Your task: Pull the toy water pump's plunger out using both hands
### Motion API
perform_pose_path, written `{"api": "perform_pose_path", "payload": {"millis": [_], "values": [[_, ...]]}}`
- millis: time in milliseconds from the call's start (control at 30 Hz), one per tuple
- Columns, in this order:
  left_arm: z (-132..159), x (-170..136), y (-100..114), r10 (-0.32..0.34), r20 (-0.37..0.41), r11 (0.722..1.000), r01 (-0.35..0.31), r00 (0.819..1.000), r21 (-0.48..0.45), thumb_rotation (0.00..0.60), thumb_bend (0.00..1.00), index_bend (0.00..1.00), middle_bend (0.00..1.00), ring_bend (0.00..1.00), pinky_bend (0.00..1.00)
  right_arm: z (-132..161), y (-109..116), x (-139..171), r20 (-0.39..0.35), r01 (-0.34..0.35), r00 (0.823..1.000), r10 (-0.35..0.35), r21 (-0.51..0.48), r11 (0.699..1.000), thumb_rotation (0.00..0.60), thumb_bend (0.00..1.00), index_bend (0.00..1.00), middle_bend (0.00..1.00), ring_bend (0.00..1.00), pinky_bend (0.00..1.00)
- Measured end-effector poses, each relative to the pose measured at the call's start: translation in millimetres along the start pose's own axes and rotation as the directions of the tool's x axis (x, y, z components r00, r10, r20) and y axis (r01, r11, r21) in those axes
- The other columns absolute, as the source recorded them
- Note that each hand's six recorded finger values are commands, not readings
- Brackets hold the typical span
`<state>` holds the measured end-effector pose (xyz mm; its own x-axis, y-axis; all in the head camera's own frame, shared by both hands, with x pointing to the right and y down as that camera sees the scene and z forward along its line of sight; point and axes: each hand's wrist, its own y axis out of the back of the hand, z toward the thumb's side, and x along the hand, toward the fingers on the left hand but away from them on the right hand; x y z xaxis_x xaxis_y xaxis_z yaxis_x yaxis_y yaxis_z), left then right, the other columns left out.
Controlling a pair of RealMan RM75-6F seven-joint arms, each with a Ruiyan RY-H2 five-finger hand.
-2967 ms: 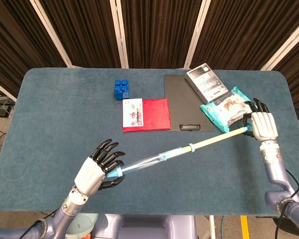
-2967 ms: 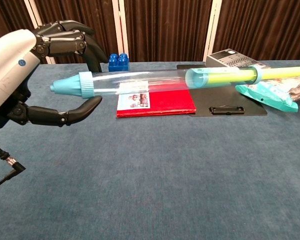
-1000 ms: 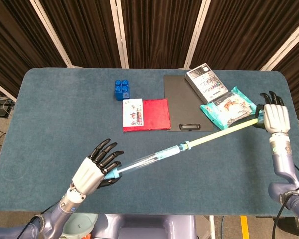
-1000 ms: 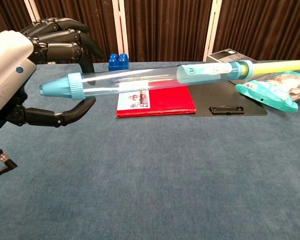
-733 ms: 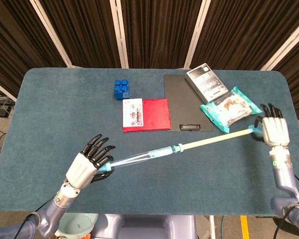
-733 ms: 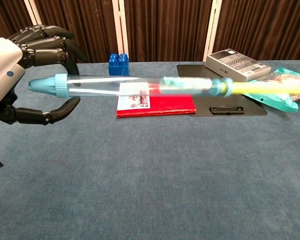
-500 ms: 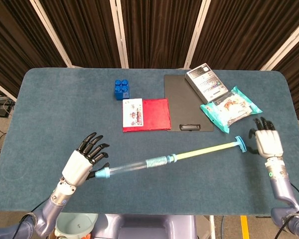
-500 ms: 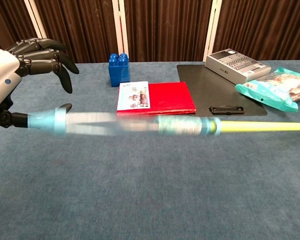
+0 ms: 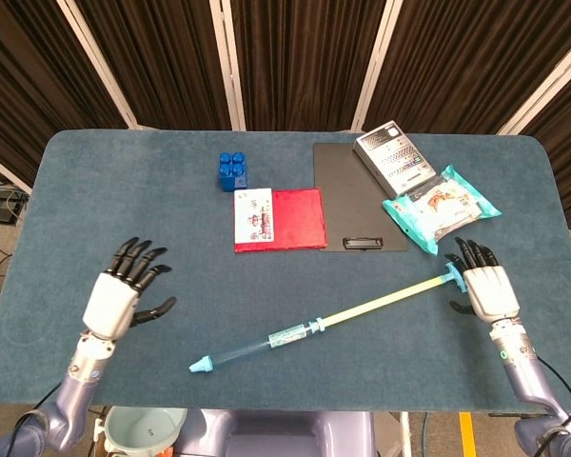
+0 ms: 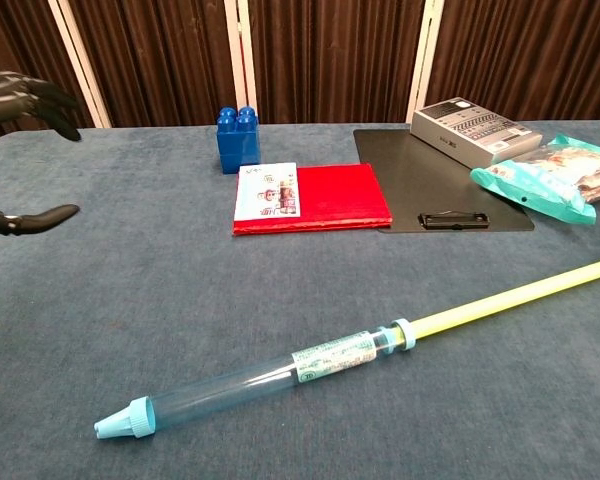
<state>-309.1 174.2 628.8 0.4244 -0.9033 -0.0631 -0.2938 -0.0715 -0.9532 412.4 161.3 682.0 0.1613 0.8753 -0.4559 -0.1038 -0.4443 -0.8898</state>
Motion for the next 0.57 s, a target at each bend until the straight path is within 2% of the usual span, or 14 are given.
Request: {"api": "perform_pose_path", "payload": {"millis": [133,233,367,467,567], "values": [[-11.5,-7.1,8.0,-0.019,-0.067,0.998,0.023,0.998,0.057,0.600,0.14,0.28,0.17,0.13,0.14,12.5,17.3,6.6,-0.025,0.059,0.998,-0.059,0.012,0.998,0.600,0.00,0.07,0.00,0.00,0.08],[-21.0,-14.8,15.5,-0.049,-0.138,0.993,0.064,0.989,0.104,0.600,0.14,0.22,0.16,0.13,0.14,20.8,28.8,13.8,-0.024,0.095,0.995,-0.094,0.045,0.994,0.600,0.00,0.06,0.00,0.00,0.07],[-31.5,-28.5,28.5,-0.114,-0.250,0.981,0.150,0.961,0.127,0.600,0.12,0.19,0.13,0.10,0.13,36.8,42.2,30.3,-0.011,0.124,0.992,-0.123,0.053,0.991,0.600,0.00,0.03,0.00,0.00,0.07],[-36.6,-40.0,41.2,-0.162,-0.302,0.966,0.213,0.939,0.146,0.600,0.12,0.19,0.11,0.07,0.13,44.4,48.4,54.1,0.020,0.121,0.992,-0.122,0.022,0.992,0.600,0.00,0.02,0.00,0.00,0.07],[-41.1,-52.6,55.0,-0.168,-0.318,0.950,0.240,0.933,0.202,0.600,0.11,0.17,0.10,0.07,0.13,42.0,53.8,70.7,0.042,0.117,0.992,-0.118,0.032,0.993,0.600,0.00,0.01,0.00,0.00,0.07]]}}
